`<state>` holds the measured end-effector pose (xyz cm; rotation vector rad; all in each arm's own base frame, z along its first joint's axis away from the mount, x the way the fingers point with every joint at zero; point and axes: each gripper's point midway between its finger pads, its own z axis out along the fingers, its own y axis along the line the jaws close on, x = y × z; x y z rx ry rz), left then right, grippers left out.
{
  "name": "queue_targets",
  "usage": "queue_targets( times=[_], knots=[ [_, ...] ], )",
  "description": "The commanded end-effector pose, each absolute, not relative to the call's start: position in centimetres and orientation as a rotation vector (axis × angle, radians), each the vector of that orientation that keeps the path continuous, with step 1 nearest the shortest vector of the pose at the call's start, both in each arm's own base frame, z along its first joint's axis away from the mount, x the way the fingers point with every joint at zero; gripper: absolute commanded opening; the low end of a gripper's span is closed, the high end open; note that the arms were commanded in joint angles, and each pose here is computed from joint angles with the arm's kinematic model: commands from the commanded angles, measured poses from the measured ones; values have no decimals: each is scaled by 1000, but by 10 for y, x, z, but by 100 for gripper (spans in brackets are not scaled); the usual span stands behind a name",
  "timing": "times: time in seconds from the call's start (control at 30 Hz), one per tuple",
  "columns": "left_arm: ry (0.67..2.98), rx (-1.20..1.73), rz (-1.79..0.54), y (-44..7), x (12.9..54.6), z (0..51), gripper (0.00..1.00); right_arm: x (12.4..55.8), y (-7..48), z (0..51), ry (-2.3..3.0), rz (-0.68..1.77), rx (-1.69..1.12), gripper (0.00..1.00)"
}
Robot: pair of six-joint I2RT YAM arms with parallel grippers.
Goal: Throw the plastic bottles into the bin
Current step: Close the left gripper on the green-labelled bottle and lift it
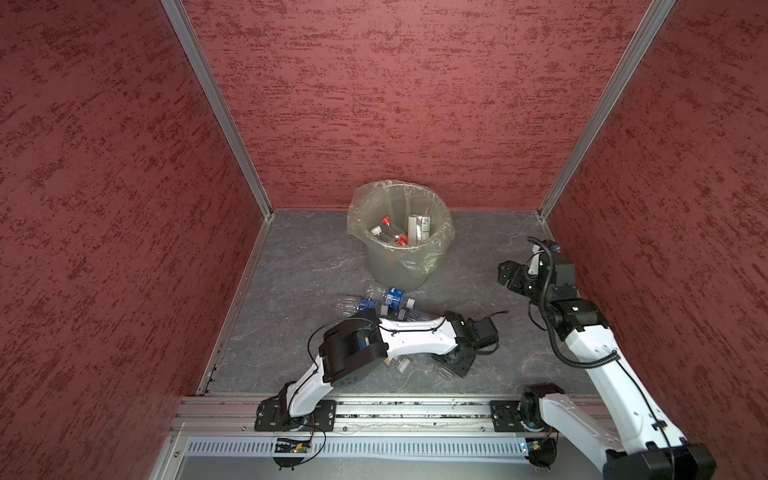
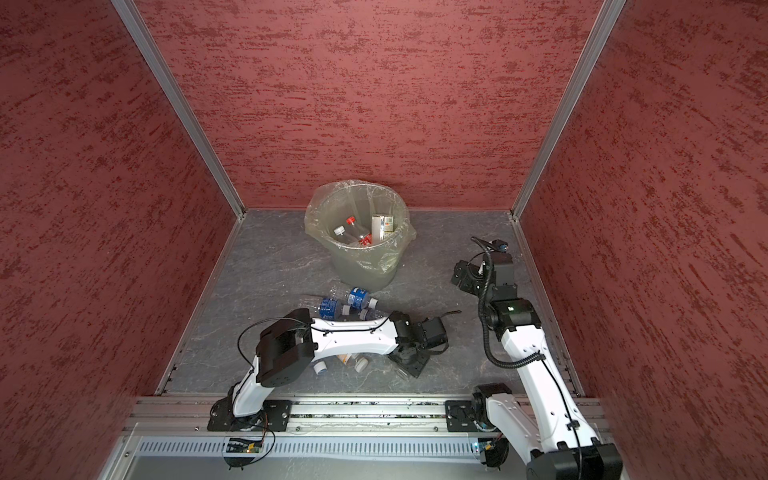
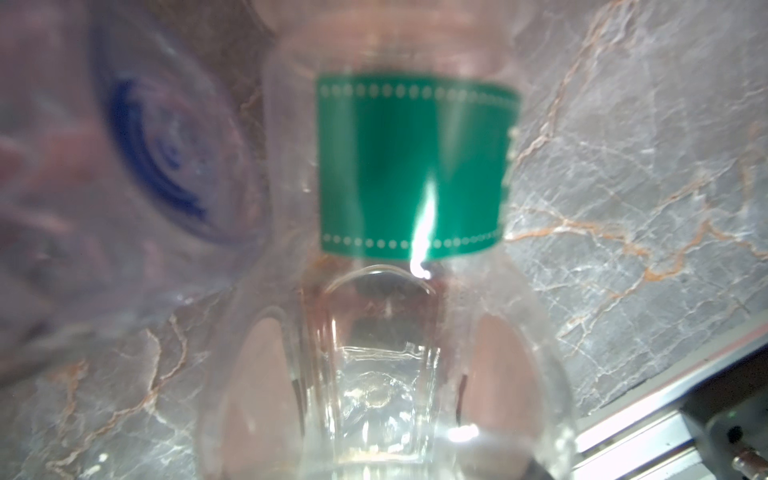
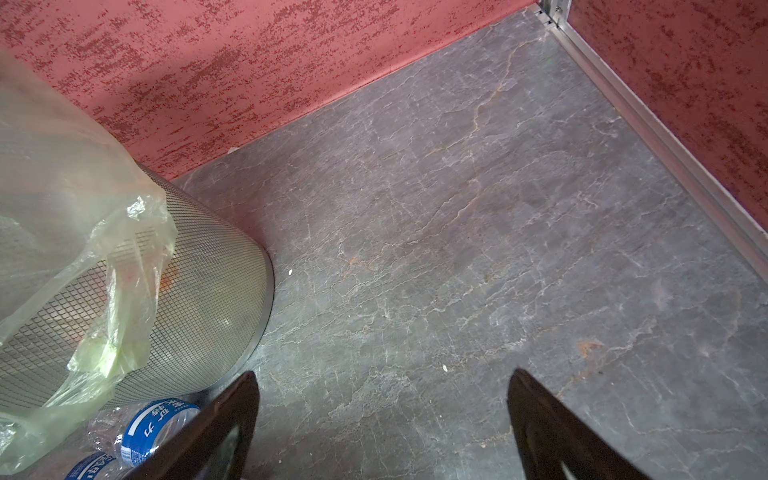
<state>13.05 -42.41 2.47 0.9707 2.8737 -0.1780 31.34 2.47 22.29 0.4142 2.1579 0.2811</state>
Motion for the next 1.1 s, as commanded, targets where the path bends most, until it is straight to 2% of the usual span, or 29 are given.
queue_targets(
  times=[0.0, 0.53, 1.07],
  knots=[
    [2821, 990, -168, -425, 134, 35, 51, 316, 25, 228, 2136, 302, 422, 93],
    [2601, 920, -199, -414, 140, 82, 43, 318, 23, 224, 2142, 292, 433, 92],
    [2387, 620, -193, -351, 156, 140, 41, 317, 28, 216, 2161, 320, 426, 91]
  ],
)
